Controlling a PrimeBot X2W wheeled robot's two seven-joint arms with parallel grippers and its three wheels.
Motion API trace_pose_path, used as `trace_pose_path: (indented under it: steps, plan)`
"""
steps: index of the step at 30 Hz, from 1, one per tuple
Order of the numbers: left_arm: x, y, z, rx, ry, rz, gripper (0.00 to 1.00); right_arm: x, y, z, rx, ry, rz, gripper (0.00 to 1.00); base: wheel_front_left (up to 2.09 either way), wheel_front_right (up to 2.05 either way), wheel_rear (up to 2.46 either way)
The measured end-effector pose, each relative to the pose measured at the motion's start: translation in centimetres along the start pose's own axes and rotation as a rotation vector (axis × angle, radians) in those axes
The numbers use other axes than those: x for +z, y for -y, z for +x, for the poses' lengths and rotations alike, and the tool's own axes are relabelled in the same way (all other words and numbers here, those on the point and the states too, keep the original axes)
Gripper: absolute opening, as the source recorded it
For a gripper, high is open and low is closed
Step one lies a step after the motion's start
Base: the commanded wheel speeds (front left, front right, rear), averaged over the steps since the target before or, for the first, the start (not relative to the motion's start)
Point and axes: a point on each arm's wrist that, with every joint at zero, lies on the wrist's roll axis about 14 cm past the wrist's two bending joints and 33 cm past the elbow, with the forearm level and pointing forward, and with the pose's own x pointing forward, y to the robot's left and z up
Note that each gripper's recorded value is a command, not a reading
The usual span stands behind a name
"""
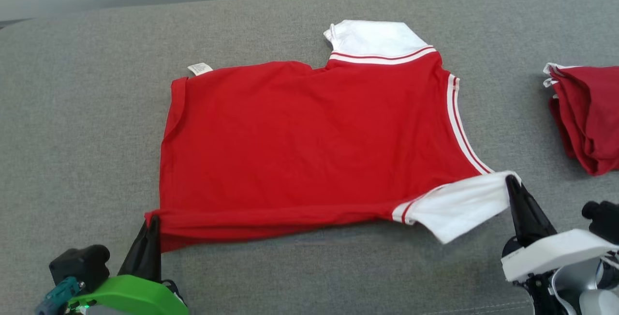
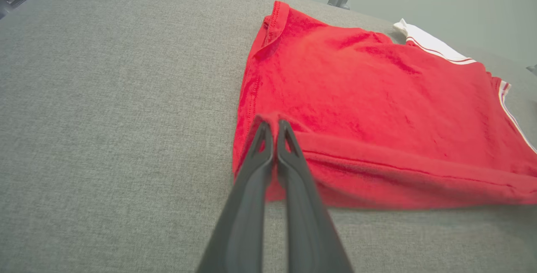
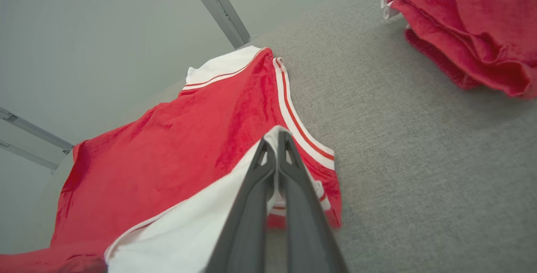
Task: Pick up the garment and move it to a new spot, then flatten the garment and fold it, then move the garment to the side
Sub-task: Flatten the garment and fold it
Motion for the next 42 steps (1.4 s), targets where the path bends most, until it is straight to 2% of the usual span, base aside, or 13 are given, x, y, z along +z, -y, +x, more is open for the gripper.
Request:
trace_pose_path:
  steps: [6,12,13,14,15,16,17,23,30,36,42]
  plan:
    - [-0.9,-0.3,2.3,-0.003,-0.025,-0.007,0.00,0.2,-0.7,4.1,0.036,-0.016,-0.024,0.00,0.00,0.00,0.00]
    - [-2.3,-0.6,4.3,-0.003,-0.053,-0.020,0.00,-1.8,-0.1,7.0,0.027,-0.073,-0.023,0.00,0.00,0.00,0.00]
    - [-2.5,-0.6,4.5,-0.003,-0.057,-0.022,0.21,-2.0,-0.2,7.4,0.028,-0.071,-0.019,0.00,0.00,0.00,0.00]
    - [-2.6,-0.6,4.6,-0.004,-0.058,-0.023,0.73,-2.2,-0.3,7.7,0.030,-0.069,-0.012,0.04,0.00,0.00,0.00]
    - [-2.7,-0.7,4.7,-0.001,-0.056,-0.025,1.00,-2.3,-0.4,7.9,0.036,-0.066,-0.009,0.58,0.00,0.00,0.00]
    - [-2.8,-0.8,4.8,0.000,-0.054,-0.026,1.00,-2.3,-0.7,8.1,0.045,-0.056,-0.003,0.98,0.00,0.00,0.00]
    - [-2.6,-0.8,4.9,-0.001,-0.041,-0.027,1.00,-2.2,-1.0,8.3,0.052,-0.039,0.002,1.00,0.00,0.00,0.00]
    - [0.2,-0.4,5.2,-0.009,0.116,-0.018,1.00,0.8,-1.9,8.2,0.094,0.119,-0.049,1.00,0.00,0.00,0.00]
    - [5.0,0.4,4.7,-0.029,0.347,0.034,1.00,5.0,-3.6,6.9,0.165,0.297,-0.221,1.00,0.00,0.00,0.00]
    - [7.8,1.0,4.0,-0.039,0.460,0.138,1.00,5.9,-4.5,5.4,0.187,0.332,-0.345,1.00,0.00,0.00,0.00]
    - [8.9,0.7,3.4,-0.042,0.494,0.224,1.00,6.0,-4.6,4.4,0.178,0.342,-0.365,1.00,0.00,0.00,0.00]
